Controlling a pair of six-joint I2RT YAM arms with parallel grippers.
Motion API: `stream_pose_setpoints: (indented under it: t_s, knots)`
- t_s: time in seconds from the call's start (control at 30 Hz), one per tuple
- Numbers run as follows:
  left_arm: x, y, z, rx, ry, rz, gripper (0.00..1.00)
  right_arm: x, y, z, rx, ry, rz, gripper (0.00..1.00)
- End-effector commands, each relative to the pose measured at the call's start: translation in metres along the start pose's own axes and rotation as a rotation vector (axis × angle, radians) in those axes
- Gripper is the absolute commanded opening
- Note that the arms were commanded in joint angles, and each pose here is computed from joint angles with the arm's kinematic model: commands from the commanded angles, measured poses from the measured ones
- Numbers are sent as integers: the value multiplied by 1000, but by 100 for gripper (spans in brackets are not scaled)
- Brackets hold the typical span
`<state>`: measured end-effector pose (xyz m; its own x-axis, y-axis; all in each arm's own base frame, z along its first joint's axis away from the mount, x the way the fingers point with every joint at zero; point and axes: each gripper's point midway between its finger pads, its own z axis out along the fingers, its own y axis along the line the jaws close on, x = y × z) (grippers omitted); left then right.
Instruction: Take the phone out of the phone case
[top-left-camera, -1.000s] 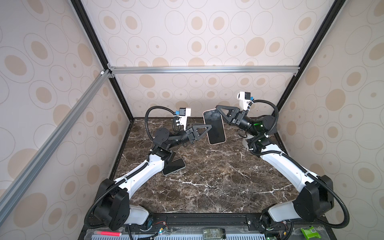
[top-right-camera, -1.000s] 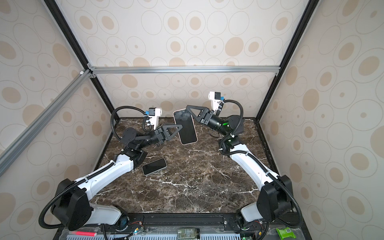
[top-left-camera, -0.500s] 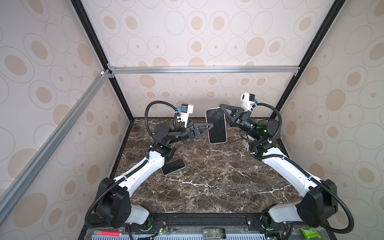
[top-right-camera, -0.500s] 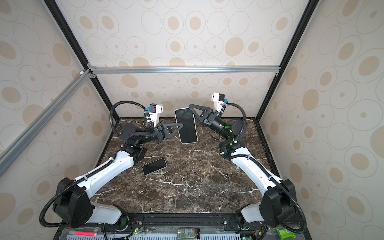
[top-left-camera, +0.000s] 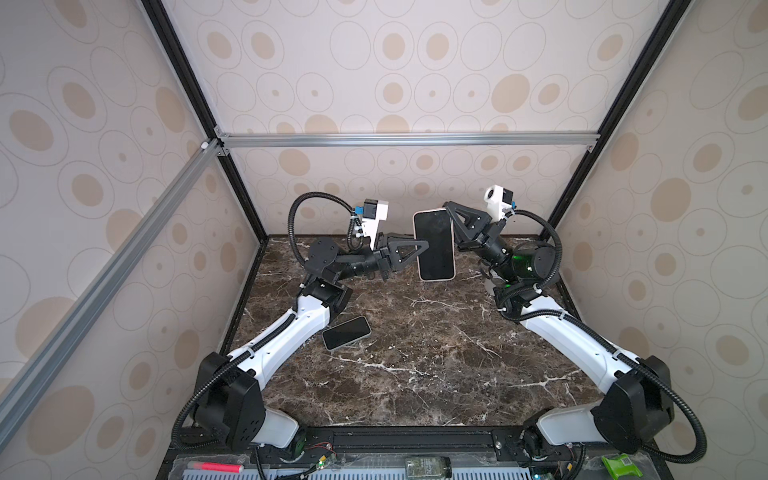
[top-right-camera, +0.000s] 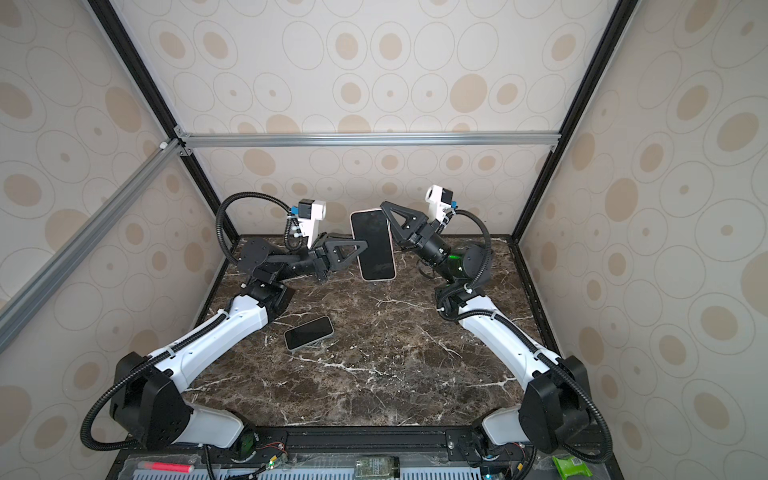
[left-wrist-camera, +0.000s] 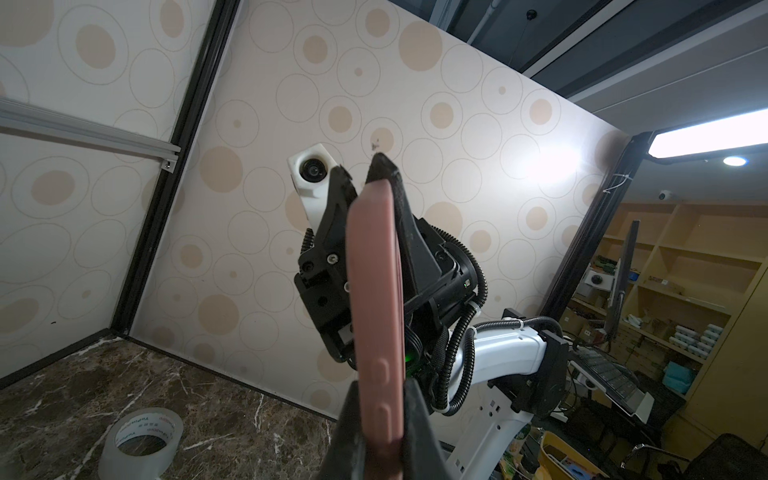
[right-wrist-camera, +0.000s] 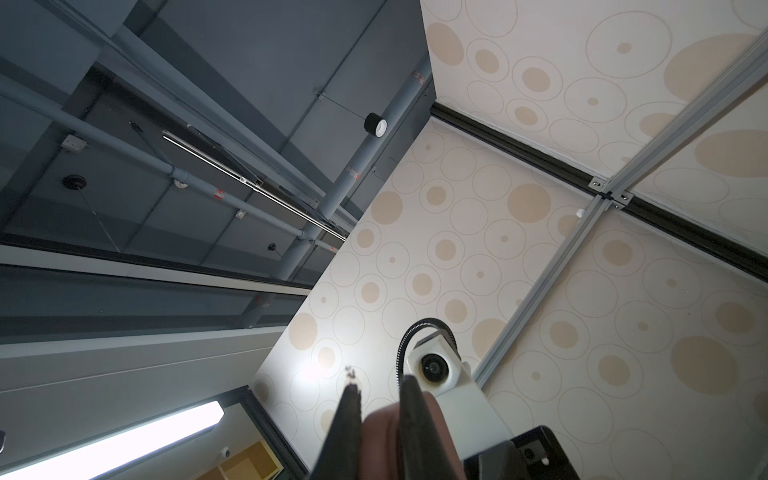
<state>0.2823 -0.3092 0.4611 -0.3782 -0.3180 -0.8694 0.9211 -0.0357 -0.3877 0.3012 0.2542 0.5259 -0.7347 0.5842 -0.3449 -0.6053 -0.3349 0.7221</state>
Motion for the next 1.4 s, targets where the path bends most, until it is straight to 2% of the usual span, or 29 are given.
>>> stream_pose_setpoints:
  t_s: [0.0, 0.3, 0.53, 0.6, 0.63, 0.7, 0.87, 1.1, 1.23, 1.37]
  knots:
    - [-13, 32, 2, -94, -56, 124, 0, 32, 17, 10, -79, 84, 210, 10]
    - [-14, 41, 6, -95, -54, 125, 0, 36, 14, 11, -80, 91, 234, 9]
    - [-15, 40, 4, -99, -57, 123, 0, 42, 5, 8, -24, 112, 179, 7]
    - [-17, 36, 3, -92, -63, 122, 0, 40, 4, 5, -3, 112, 139, 13]
    - [-17, 35, 2, -89, -66, 117, 0, 37, 3, 2, 17, 113, 103, 24]
    - [-17, 30, 0, -80, -74, 107, 0, 28, 3, -5, 51, 99, 44, 37]
    - [-19, 16, -1, -24, -85, 86, 0, 7, 9, -22, 149, 86, -140, 58]
    - [-18, -5, -3, 46, -87, 51, 0, 20, 17, -22, 198, 243, -338, 54]
    - [-14, -15, -3, 73, -84, 47, 0, 14, 13, -26, 272, 229, -396, 59]
    - [-10, -19, -2, 85, -70, 52, 0, 7, 14, -29, 309, 201, -434, 59]
